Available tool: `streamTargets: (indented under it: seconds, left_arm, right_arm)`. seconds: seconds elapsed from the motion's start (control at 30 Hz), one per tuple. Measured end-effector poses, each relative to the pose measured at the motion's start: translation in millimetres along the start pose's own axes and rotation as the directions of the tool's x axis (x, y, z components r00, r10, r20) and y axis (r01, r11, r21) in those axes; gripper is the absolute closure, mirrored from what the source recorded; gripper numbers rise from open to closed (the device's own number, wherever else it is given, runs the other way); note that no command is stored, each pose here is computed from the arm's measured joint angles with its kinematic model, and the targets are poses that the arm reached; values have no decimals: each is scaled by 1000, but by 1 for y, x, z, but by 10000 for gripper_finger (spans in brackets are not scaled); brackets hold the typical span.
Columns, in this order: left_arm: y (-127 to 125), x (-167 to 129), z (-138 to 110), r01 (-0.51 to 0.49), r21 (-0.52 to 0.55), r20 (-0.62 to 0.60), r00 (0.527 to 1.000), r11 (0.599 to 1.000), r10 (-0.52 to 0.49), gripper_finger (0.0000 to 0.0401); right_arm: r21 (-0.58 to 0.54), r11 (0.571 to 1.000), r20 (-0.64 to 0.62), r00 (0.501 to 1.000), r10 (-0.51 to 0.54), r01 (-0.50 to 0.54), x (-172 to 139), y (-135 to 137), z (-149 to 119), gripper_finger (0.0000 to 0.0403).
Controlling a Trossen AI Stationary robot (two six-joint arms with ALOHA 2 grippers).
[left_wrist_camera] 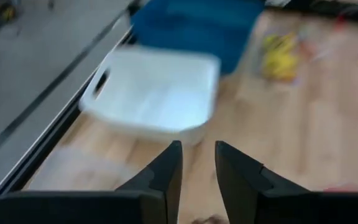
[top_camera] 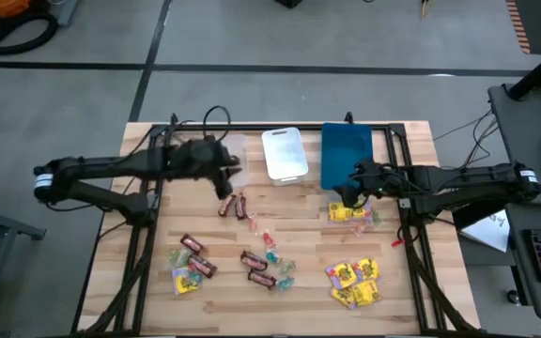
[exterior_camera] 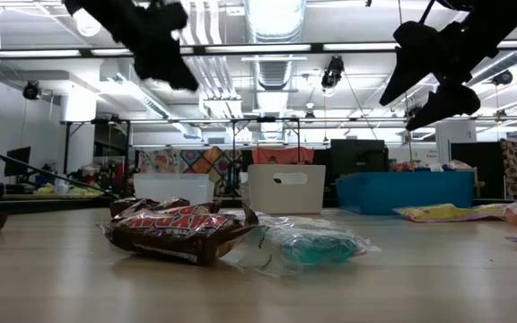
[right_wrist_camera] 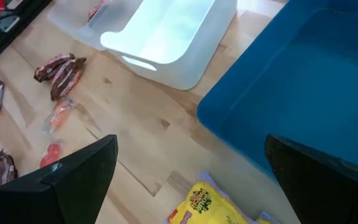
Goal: Sort candy
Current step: Put the middle right yellow sour patch candy into the blue bin
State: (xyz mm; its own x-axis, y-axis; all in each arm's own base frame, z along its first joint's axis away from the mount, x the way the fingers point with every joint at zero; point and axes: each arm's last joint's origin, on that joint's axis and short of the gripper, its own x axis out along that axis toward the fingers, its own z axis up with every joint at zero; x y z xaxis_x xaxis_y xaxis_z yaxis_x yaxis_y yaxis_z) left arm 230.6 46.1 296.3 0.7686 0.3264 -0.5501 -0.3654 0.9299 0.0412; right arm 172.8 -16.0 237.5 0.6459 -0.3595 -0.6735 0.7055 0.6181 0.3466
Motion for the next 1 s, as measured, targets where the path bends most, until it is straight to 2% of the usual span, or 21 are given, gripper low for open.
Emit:
streamTargets:
  seconds: [0.07,0.27,0.43,0.5,0.77,1.0]
  left_arm:
    - [-15,-9,1,23,16,60,998,1000,-24,325]
    - [-56,-20,-13,38,88,174,983,995,-53,325]
    - [-75,-20,-33,93,105,194,974,990,-113,326]
    - [-78,-19,-39,92,92,188,976,991,-108,326]
    - [-77,-14,-51,46,55,168,984,997,-54,326]
    - [-77,-14,-51,45,58,167,984,997,-54,326]
  right_arm:
    - [10,1000,-26,999,21,-21,0,1,-1,4]
    - [147,986,-163,981,109,-85,5,7,-8,4]
    - [177,983,-292,952,92,-40,19,15,-20,4]
    - [181,983,-332,940,84,-24,25,21,-24,4]
    - [78,993,-464,884,-46,92,40,55,-25,4]
    - [-74,960,-554,789,-265,271,54,72,-25,4]
